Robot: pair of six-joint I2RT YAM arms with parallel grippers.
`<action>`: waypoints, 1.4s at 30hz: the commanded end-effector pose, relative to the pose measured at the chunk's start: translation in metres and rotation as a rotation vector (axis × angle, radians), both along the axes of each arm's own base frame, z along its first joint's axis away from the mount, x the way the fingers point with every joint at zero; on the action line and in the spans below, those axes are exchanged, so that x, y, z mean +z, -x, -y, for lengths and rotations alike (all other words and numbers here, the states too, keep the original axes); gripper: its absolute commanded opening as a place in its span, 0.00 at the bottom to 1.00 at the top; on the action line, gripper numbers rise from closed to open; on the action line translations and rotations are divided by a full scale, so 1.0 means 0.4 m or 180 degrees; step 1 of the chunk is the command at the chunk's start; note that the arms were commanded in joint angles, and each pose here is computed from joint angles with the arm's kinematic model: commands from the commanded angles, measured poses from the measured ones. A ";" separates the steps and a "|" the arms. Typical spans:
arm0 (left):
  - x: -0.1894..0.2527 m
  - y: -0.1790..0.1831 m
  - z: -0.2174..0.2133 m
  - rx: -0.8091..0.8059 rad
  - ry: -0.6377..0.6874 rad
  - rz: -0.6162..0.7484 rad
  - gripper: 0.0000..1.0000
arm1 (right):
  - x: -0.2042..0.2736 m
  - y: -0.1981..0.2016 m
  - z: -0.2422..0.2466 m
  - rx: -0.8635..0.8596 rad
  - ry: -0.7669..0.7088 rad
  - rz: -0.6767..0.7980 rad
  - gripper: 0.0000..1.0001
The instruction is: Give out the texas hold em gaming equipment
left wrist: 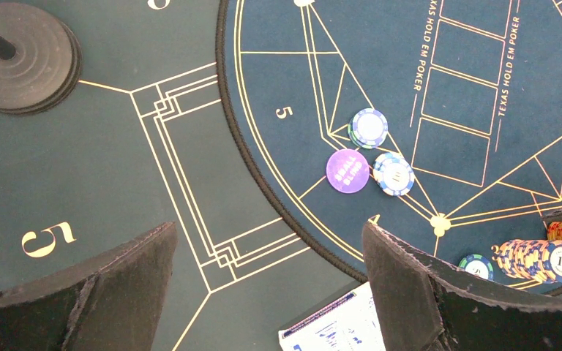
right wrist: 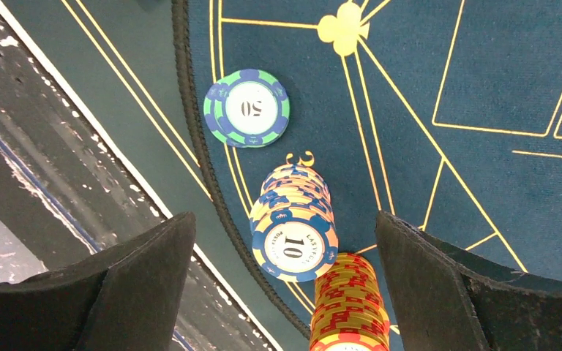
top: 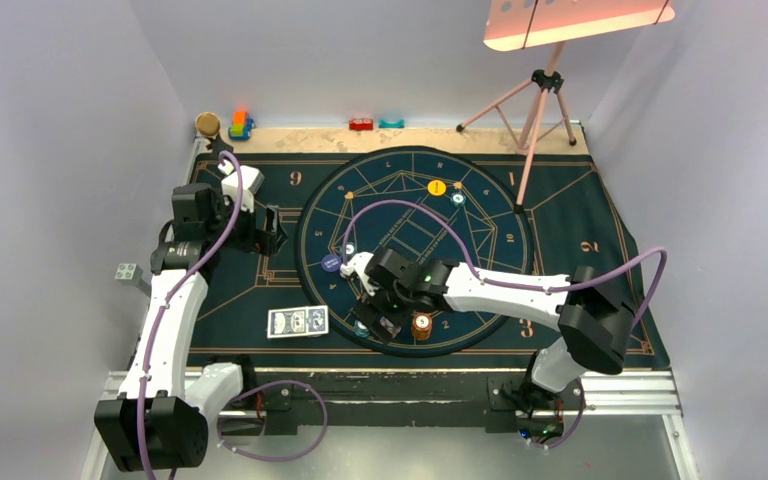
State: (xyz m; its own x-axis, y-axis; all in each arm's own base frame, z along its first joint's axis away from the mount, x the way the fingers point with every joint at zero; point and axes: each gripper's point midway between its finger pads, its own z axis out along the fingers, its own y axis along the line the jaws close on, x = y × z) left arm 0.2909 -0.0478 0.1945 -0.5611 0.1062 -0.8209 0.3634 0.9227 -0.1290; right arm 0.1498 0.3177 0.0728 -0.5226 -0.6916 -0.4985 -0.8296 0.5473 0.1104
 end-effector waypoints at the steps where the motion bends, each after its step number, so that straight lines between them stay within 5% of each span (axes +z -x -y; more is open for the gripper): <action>1: 0.008 -0.001 0.001 -0.0050 -0.0001 0.0082 1.00 | -0.007 -0.017 0.002 -0.0098 -0.0021 0.0105 0.94; 25: 0.009 -0.001 0.001 -0.0049 -0.0005 0.0090 1.00 | -0.047 -0.025 0.007 -0.0142 0.0071 0.0116 0.52; 32: 0.008 0.000 0.002 -0.0056 -0.0003 0.0086 1.00 | -0.009 -0.026 0.003 -0.0156 -0.0023 0.0145 0.46; 38: 0.010 0.001 0.002 -0.0058 0.0001 0.0088 1.00 | 0.021 -0.027 0.002 -0.0165 -0.0076 0.0179 0.31; 42: 0.009 0.001 0.002 -0.0059 0.0005 0.0086 1.00 | 0.052 -0.035 -0.004 -0.0209 -0.0149 0.0224 0.06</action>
